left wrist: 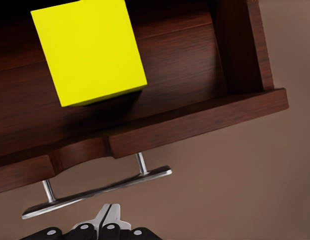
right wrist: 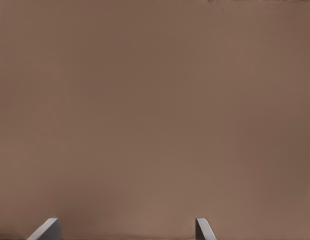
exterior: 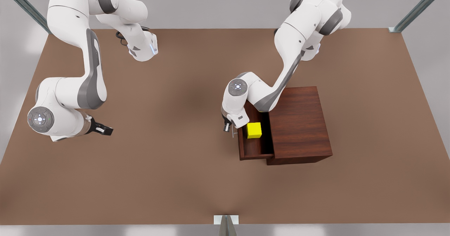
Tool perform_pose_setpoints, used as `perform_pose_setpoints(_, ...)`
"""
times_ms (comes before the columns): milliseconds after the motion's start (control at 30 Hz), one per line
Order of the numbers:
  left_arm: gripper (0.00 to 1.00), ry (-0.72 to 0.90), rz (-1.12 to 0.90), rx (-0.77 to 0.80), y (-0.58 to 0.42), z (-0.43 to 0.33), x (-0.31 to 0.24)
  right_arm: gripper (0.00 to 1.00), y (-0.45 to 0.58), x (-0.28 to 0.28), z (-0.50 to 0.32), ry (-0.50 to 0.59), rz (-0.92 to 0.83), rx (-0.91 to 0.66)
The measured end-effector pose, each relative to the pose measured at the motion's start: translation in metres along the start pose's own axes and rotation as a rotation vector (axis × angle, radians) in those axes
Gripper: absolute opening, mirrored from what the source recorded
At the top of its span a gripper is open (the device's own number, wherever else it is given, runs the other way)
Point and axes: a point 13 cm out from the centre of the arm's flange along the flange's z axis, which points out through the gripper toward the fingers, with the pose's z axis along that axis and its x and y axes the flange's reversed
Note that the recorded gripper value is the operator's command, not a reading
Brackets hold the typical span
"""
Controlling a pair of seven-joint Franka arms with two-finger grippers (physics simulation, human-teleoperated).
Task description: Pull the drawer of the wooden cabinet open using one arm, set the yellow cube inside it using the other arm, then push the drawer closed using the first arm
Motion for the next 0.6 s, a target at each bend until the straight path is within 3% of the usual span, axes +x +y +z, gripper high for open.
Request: perform_pose_setpoints(600,0.00,-0.141,-0.151,-0.081,0.004,0.006,-0.077,1.00,0.003,0.002,-0.007,-0.007,-0.165,-0.008)
